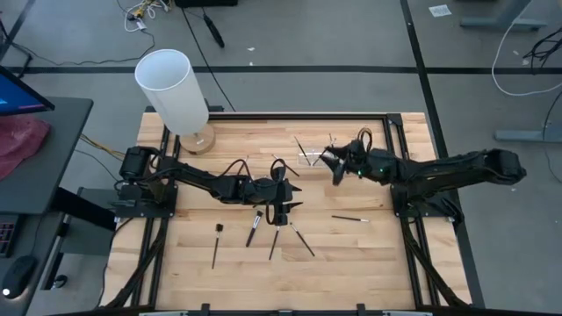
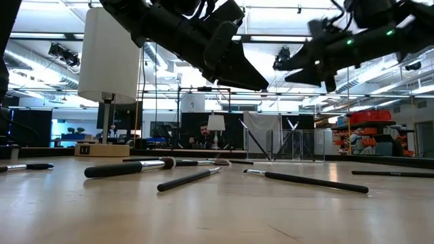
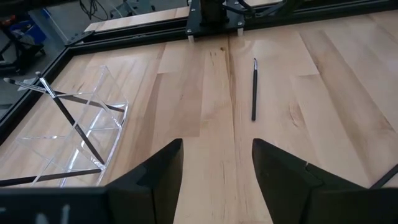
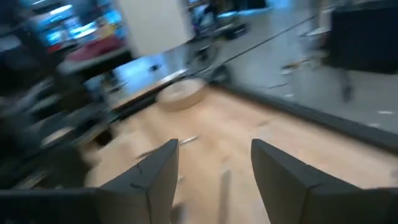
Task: Put items in baskets/containers
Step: Put the black liner brush into the transparent organizer
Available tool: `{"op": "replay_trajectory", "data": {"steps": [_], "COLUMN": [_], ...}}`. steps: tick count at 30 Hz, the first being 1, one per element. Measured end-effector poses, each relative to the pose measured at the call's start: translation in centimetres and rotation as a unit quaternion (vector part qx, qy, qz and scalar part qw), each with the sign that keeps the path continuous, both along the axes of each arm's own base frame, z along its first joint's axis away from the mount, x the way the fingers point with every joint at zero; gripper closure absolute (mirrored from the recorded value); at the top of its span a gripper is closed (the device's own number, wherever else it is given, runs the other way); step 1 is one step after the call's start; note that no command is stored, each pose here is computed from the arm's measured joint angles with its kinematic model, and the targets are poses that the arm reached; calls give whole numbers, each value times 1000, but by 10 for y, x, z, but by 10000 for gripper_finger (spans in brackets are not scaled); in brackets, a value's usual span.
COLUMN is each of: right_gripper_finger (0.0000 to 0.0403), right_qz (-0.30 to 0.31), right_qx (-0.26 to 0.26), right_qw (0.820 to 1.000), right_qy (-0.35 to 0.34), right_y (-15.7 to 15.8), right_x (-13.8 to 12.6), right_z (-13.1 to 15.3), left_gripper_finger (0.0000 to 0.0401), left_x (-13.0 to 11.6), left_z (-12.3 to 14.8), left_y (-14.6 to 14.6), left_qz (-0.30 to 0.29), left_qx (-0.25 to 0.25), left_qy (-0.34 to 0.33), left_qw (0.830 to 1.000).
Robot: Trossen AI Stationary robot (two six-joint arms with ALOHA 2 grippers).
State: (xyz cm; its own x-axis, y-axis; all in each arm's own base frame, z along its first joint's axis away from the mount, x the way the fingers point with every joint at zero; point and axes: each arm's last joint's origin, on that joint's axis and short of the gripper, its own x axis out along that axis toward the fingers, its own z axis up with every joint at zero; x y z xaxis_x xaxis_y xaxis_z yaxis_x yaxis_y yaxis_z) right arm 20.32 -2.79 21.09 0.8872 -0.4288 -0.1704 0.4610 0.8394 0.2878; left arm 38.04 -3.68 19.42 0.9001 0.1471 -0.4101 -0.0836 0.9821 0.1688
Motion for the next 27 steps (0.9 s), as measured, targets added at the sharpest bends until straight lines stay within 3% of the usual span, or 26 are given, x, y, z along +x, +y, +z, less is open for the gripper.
{"op": "replay_trajectory", "data": {"steps": [10,16,27], "right_gripper_finger": [243,277,331], "right_qz": [165,197,192], "right_qx": [51,84,284], "right_qw": [980,954,870], "right_qy": [99,212,355], "right_y": [72,95,108], "right_x": [-8,-28,-56], "right_z": [-22,-43,-63], "left_gripper_finger": [206,206,206], "left_x": [0,0,1], "left_z": [0,0,1], "left_y": [0,0,0], "left_qz": [1,0,0], "left_qx": [-1,-1,0], "left_qy": [-1,-2,-6], "left_qw": [1000,1000,1000]}}
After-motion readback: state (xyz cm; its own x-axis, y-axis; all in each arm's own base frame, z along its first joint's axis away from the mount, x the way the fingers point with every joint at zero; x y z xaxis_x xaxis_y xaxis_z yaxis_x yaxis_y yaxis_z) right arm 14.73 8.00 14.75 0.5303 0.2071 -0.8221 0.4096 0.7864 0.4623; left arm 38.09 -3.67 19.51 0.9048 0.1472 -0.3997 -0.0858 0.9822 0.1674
